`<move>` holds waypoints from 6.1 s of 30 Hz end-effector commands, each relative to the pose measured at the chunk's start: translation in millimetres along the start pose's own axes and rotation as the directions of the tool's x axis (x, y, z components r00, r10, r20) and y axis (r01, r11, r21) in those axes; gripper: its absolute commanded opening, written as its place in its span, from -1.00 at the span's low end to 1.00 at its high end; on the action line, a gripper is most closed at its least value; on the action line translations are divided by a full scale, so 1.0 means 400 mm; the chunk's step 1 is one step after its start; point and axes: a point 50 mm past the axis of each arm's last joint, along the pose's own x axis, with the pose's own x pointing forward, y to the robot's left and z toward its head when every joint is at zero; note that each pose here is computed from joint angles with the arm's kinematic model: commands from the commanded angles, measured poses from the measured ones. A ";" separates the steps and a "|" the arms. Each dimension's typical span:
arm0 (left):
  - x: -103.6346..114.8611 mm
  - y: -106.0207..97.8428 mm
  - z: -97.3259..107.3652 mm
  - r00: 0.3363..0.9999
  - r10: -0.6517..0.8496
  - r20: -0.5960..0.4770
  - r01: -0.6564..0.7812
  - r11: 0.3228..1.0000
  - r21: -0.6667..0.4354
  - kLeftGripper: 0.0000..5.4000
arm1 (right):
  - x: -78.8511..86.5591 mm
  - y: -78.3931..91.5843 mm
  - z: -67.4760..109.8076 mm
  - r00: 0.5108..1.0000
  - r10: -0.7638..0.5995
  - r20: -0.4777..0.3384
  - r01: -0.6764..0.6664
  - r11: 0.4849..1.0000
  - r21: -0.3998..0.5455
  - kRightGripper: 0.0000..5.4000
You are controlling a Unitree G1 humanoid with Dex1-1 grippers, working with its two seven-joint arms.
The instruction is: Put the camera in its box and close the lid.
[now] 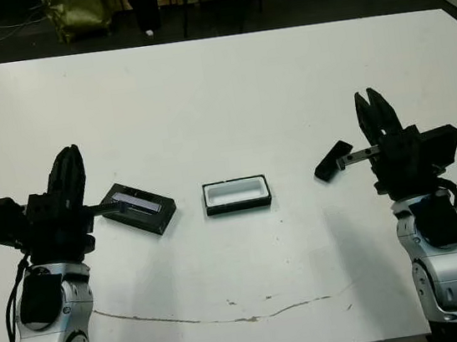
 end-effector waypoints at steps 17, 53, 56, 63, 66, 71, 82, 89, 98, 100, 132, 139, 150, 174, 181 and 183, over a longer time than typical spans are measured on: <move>-0.011 -0.016 -0.022 0.999 -0.005 -0.046 0.005 1.000 0.003 -1.00 | 0.043 -0.050 0.038 0.995 0.098 0.018 -0.095 0.988 -0.121 -0.99; -0.023 -0.016 -0.022 0.998 -0.007 -0.062 0.008 1.000 0.018 -1.00 | 0.349 -0.119 -0.068 0.606 0.380 -0.699 -0.776 0.475 -0.415 -0.99; -0.022 -0.017 -0.023 0.998 -0.015 -0.057 0.016 1.000 0.024 -1.00 | 0.339 -0.119 -0.082 0.559 0.404 -0.724 -0.810 0.452 -0.373 -0.99; -0.024 -0.021 -0.024 0.998 -0.019 -0.056 0.021 0.999 0.034 -1.00 | 0.316 -0.114 -0.118 0.463 0.381 -0.800 -0.871 0.364 -0.331 -0.99; -0.026 -0.022 -0.024 0.998 -0.013 -0.062 0.015 1.000 0.027 -1.00 | 0.310 -0.112 -0.131 0.441 0.375 -0.816 -0.875 0.382 -0.298 -0.99; -0.027 -0.021 -0.025 0.998 -0.012 -0.064 0.014 0.999 0.037 -1.00 | 0.300 -0.109 -0.148 0.424 0.374 -0.825 -0.876 0.401 -0.269 -0.99; -0.029 -0.024 -0.027 0.998 -0.016 -0.067 0.019 0.999 0.034 -1.00 | 0.284 -0.091 -0.174 0.385 0.386 -0.838 -0.893 0.387 -0.231 -0.99; -0.029 -0.024 -0.027 0.997 -0.011 -0.072 0.013 0.999 0.031 -1.00 | 0.278 -0.081 -0.181 0.361 0.403 -0.841 -0.905 0.368 -0.212 -0.99; -0.027 -0.024 -0.026 0.998 -0.009 -0.066 0.012 0.999 0.035 -1.00 | 0.269 -0.092 -0.186 0.337 0.412 -0.847 -0.903 0.395 -0.167 -0.99; -0.028 -0.024 -0.026 0.998 -0.011 -0.065 0.013 0.999 0.037 -1.00 | 0.266 -0.095 -0.188 0.322 0.413 -0.852 -0.904 0.402 -0.147 -0.99; -0.029 -0.024 -0.026 0.998 -0.011 -0.064 0.014 0.999 0.042 -1.00 | 0.225 -0.146 -0.195 0.235 0.400 -0.886 -0.930 0.358 -0.085 -0.99; -0.031 -0.026 -0.025 0.998 -0.008 -0.068 0.010 0.999 0.031 -1.00 | 0.215 -0.145 -0.203 0.213 0.393 -0.895 -0.940 0.331 -0.078 -0.99; -0.032 -0.025 -0.024 0.998 -0.005 -0.066 0.008 0.999 0.041 -1.00 | 0.200 -0.155 -0.201 0.186 0.394 -0.900 -0.943 0.329 -0.051 -0.99; -0.033 -0.022 -0.023 0.998 -0.003 -0.064 0.006 0.999 0.039 -1.00 | 0.122 -0.211 -0.190 0.100 0.462 -0.881 -0.952 0.303 0.051 -0.99; -0.034 -0.023 -0.023 0.998 -0.004 -0.064 0.006 0.999 0.038 -1.00 | 0.097 -0.215 -0.189 0.082 0.508 -0.857 -0.948 0.304 0.089 -0.99; -0.035 -0.023 -0.022 0.998 -0.002 -0.065 0.004 0.999 0.041 -1.00 | 0.091 -0.216 -0.188 0.079 0.513 -0.855 -0.951 0.297 0.091 -0.99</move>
